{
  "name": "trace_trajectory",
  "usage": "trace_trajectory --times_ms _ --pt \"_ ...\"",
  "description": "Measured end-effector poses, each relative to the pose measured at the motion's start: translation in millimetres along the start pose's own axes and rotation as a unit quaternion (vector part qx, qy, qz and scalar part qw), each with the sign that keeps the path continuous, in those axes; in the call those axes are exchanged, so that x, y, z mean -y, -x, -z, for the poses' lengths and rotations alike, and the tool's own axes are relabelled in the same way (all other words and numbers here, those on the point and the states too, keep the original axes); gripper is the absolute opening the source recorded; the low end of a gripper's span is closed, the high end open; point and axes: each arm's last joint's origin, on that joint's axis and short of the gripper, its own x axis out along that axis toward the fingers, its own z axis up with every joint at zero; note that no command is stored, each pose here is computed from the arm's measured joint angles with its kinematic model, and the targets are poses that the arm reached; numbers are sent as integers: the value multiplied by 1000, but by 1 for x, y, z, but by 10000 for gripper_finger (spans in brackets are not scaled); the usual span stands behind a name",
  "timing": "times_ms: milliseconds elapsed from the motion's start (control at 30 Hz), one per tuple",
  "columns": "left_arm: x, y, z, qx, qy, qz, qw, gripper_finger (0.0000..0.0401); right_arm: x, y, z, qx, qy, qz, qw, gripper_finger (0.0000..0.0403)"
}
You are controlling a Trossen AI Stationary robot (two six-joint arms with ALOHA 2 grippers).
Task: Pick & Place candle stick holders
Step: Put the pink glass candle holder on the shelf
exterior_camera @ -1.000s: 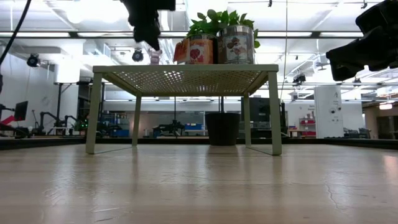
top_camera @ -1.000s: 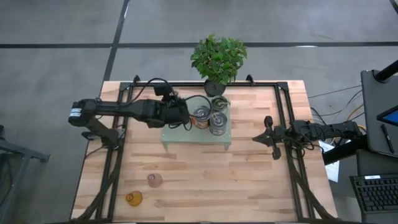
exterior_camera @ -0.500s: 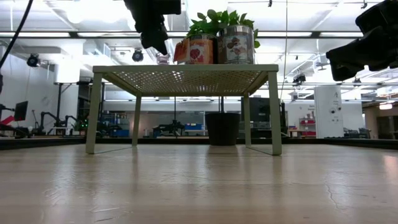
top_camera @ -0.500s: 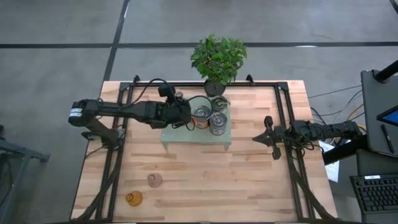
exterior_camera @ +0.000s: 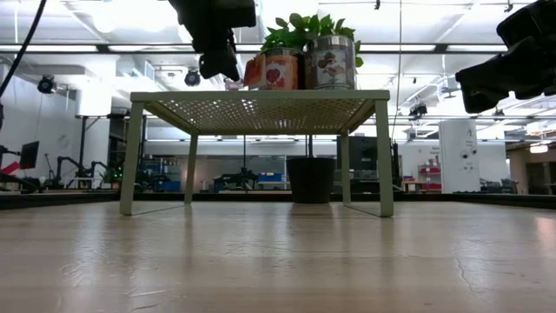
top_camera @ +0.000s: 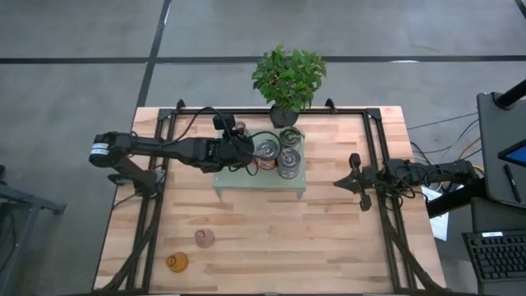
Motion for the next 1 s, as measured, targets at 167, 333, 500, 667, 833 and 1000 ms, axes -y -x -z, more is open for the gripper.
trace_trajectory --times_ms 167,333,500,667,833,1000 --pt "-1 1 -1 4 2 3 1000 0 0 0 0 0 2 0 1000 8" --pt "-1 1 -3 9 8 7 1000 4 0 0 0 0 2 0 1000 8" --pt "-1 1 -3 10 12 9 1000 25 0 0 0 0 0 0 1000 8" --pt "0 1 -3 11 12 13 1000 55 0 0 0 0 1 0 1000 8" --pt "0 2 -3 11 12 13 1000 79 0 0 0 0 2 0 1000 8" --pt "-3 6 -2 16 15 10 1000 89 0 0 0 0 0 0 1000 8"
